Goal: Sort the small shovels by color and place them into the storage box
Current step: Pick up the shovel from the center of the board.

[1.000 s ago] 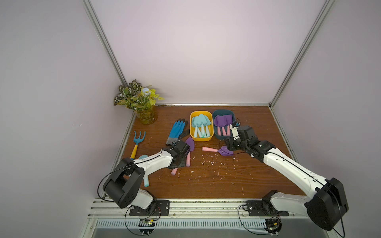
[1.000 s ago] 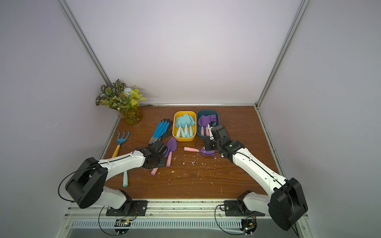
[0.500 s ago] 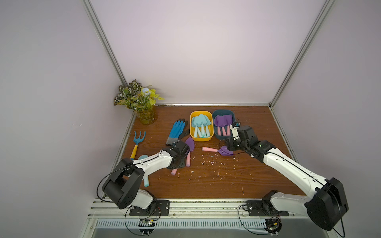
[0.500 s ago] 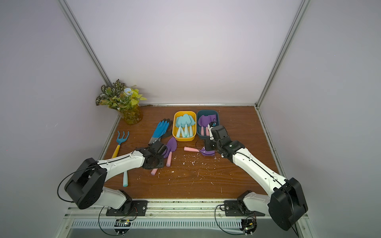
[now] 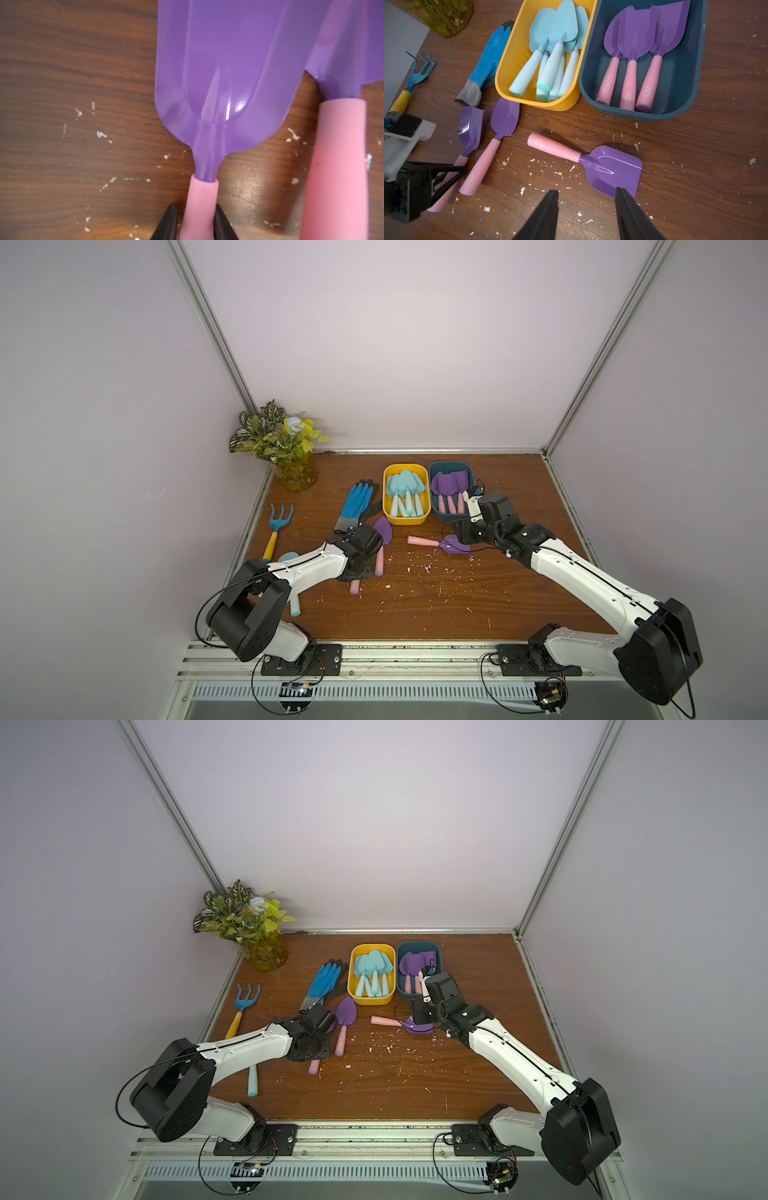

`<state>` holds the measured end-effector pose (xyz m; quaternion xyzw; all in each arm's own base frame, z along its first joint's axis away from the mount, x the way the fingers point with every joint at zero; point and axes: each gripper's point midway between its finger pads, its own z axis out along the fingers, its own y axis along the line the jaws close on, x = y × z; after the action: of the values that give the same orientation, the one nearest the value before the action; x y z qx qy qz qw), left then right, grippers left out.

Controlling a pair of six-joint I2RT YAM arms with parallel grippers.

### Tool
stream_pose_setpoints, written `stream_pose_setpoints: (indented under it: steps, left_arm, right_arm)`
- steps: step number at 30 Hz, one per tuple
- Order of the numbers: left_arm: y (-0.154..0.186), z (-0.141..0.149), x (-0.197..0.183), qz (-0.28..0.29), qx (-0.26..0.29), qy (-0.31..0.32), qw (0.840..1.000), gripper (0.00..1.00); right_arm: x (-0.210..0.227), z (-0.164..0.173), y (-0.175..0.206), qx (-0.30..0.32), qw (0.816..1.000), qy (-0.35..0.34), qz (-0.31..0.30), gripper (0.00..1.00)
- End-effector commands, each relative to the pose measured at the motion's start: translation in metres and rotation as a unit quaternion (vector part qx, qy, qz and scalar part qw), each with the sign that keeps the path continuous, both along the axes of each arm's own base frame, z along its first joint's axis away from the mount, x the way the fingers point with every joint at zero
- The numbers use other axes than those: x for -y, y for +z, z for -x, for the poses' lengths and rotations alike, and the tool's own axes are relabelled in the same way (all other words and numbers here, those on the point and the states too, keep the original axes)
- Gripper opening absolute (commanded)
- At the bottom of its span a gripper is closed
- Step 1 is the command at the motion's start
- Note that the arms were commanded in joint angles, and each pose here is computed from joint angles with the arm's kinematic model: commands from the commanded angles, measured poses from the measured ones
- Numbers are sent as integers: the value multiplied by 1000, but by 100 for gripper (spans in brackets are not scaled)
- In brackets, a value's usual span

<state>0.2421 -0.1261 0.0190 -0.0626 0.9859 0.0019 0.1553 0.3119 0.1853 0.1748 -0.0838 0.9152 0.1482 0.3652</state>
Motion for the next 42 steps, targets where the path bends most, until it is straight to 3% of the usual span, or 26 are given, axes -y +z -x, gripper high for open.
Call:
stream_pose_setpoints:
  steps: [1,17,23,30,35,42]
  left_arm:
    - [2,0,-3,-19,-2,-9,1000,29]
    - [33,-3,11,32,49,-55,997,18]
    - [56,-1,9,38,70,-66,995,11]
    - [94,-6,6,38,99,-68,992,9]
    - [123,-26,21,59,128,-59,988,7]
    - [172,-79,85,75,161,-94,980,5]
  right_arm:
    - [1,0,10,8,1000,-5,-12,51]
    - [-1,1,12,-4,999,-18,-31,51]
    - [-7,-3,14,-5,998,-27,-57,51]
    - [-13,-3,14,-9,997,-25,-76,52]
    - [-3,2,15,6,997,-32,-64,53]
    - [31,15,12,25,998,-63,-8,54]
